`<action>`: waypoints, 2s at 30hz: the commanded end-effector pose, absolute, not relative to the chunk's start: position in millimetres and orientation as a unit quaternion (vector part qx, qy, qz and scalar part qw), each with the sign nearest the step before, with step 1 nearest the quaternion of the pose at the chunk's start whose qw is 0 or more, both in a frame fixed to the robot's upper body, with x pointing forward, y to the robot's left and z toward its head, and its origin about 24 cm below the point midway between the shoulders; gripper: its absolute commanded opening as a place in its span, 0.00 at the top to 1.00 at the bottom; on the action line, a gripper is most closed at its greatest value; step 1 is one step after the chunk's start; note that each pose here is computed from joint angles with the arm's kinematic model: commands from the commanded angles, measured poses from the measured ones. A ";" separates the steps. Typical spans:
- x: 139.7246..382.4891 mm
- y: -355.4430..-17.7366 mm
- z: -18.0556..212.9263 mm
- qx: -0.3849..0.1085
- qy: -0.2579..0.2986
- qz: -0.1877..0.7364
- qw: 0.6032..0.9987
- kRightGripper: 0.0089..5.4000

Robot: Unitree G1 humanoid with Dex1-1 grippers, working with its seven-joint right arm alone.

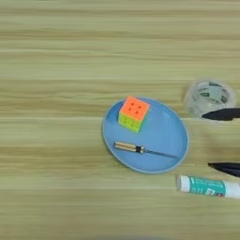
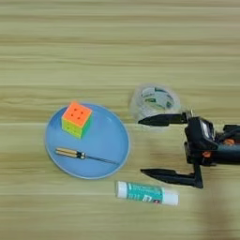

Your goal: Move the objects on the table

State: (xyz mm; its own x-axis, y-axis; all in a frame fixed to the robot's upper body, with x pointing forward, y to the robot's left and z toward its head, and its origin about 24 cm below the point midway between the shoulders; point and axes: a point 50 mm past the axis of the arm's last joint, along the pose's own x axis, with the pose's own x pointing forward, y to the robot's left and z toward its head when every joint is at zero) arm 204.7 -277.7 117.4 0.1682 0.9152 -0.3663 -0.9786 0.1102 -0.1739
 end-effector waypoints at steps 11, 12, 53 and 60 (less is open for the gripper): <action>200.7 -281.1 100.3 -0.307 0.134 0.655 0.678 0.01; 200.2 -281.8 98.9 -0.308 0.136 0.655 0.676 0.01; 204.0 -294.2 66.3 -0.317 0.183 0.633 0.682 0.53; 204.5 -293.2 66.9 -0.317 0.181 0.632 0.683 0.65</action>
State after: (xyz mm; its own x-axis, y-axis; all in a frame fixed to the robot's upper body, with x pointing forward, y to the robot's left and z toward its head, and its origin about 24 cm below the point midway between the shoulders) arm 188.7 -289.3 43.9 0.0435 0.7635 -0.6443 -0.9959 -0.0182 -0.0888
